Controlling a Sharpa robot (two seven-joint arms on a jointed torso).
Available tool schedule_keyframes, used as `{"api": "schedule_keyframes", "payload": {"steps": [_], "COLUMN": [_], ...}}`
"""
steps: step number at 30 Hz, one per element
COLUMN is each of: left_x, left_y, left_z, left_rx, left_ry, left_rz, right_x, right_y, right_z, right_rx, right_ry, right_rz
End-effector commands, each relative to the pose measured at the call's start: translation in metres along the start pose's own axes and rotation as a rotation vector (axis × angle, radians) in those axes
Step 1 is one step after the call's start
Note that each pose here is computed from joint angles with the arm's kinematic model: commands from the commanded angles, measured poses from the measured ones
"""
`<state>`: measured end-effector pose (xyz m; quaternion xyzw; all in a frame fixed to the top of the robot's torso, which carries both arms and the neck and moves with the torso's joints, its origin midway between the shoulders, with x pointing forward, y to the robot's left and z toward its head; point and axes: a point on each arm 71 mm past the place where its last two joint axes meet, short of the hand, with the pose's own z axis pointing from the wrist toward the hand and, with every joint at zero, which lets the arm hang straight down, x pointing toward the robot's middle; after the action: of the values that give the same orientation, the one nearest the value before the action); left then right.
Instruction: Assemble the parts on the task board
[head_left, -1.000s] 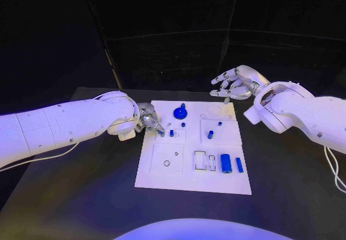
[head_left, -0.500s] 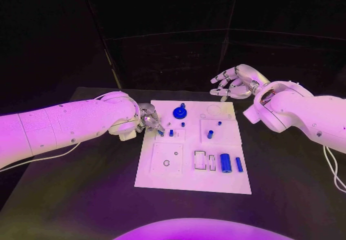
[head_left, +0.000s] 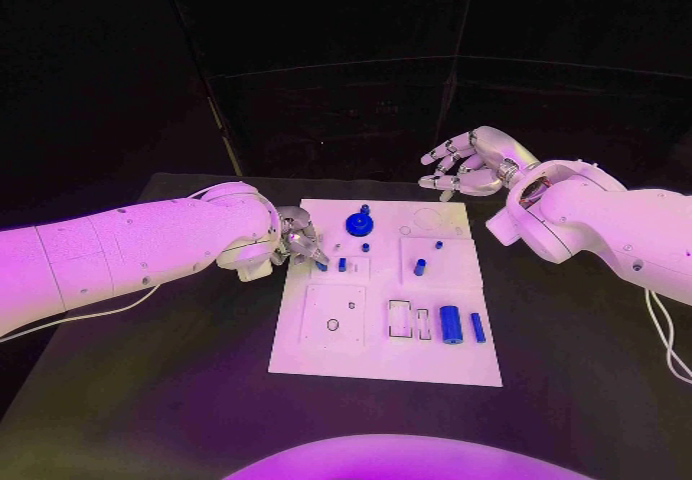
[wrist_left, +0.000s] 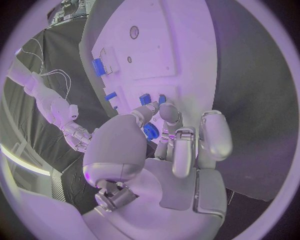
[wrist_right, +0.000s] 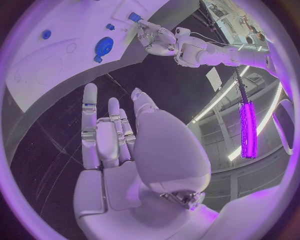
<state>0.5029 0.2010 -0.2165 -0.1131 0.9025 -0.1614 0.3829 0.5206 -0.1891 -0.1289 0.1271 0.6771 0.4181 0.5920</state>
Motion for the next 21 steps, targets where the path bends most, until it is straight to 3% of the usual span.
{"api": "schedule_keyframes", "payload": {"steps": [1, 21], "left_x": [0.0025, 0.0048], "left_y": [-0.0005, -0.0028], "left_z": [0.0001, 0.0018], "left_rx": [-0.005, -0.004], "left_ry": [0.026, 0.045], "left_rz": [0.021, 0.033], "right_x": [-0.0007, -0.0004], "right_y": [0.002, 0.0018], "right_z": [0.0006, 0.0007], "right_rx": [-0.012, -0.009], "right_ry": [-0.004, -0.001], "right_rz": [0.005, 0.005]}}
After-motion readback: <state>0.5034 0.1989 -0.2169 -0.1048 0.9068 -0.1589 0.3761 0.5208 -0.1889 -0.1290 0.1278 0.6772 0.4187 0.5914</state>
